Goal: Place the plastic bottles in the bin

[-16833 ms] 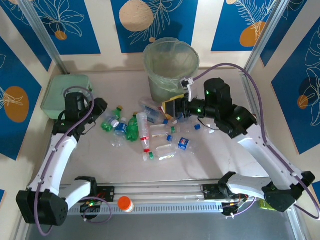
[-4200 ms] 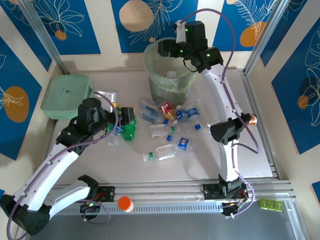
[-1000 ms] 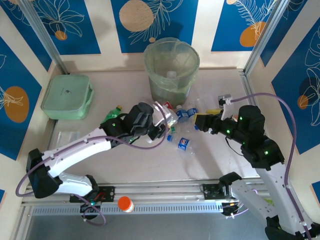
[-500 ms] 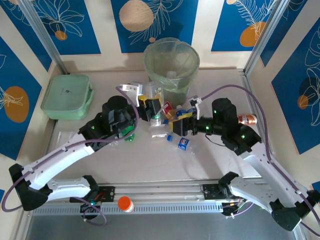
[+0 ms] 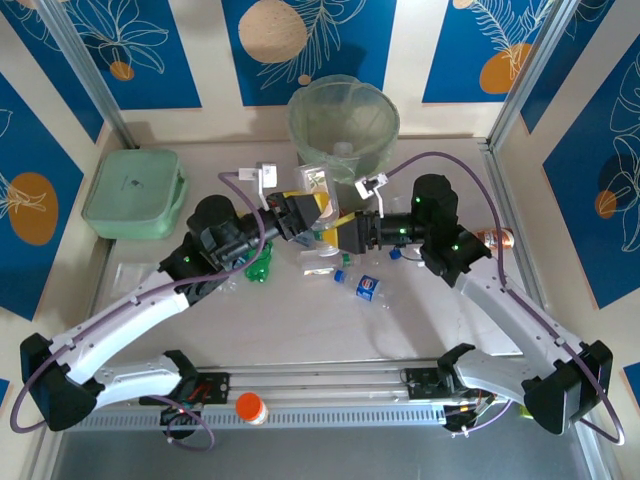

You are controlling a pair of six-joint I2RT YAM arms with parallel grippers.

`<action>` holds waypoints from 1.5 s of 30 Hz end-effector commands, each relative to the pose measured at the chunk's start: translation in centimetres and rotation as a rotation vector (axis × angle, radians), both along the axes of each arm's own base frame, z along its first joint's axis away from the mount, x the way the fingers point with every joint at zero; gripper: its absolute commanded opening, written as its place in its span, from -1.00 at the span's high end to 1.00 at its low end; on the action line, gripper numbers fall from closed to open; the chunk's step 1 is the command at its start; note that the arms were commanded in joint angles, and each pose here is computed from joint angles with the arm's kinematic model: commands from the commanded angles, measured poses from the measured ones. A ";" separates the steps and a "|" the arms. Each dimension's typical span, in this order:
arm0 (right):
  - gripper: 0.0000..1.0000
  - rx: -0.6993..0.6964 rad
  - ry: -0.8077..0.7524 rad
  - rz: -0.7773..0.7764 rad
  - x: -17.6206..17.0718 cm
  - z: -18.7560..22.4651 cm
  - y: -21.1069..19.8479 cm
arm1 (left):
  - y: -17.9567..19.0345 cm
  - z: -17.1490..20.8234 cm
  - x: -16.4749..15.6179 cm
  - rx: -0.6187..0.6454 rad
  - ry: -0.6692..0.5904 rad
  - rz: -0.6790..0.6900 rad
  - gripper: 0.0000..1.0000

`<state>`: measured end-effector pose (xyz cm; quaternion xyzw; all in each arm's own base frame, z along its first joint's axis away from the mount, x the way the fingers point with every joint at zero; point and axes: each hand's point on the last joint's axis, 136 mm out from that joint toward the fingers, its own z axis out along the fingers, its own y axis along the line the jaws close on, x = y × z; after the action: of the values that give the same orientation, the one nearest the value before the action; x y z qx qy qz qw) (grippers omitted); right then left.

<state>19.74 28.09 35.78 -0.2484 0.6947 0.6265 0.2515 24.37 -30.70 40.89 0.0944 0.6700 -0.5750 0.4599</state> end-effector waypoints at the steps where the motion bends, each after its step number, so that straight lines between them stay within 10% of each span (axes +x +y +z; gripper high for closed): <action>1: -0.65 0.048 0.004 0.047 -0.7 0.7 0.2 | 0.2 2.2 -0.9 -0.080 -0.047 -0.050 0.11; 8: -0.41 0.078 0.049 0.071 -0.9 0.0 0.9 | 0.3 2.4 -0.9 -0.098 -0.051 -0.054 0.12; 36: -0.48 0.106 0.043 0.058 -0.2 2.1 0.3 | -0.5 1.6 -1.7 -0.097 -0.058 -0.125 0.16; 45: 0.01 0.081 0.067 0.090 -1.4 -0.1 1.2 | 0.0 2.7 -1.7 -0.105 -0.078 -0.102 0.18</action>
<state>18.49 29.01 36.77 -0.2517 0.6565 0.6765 0.2191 23.40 -31.21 41.80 0.1123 0.6388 -0.6189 0.4429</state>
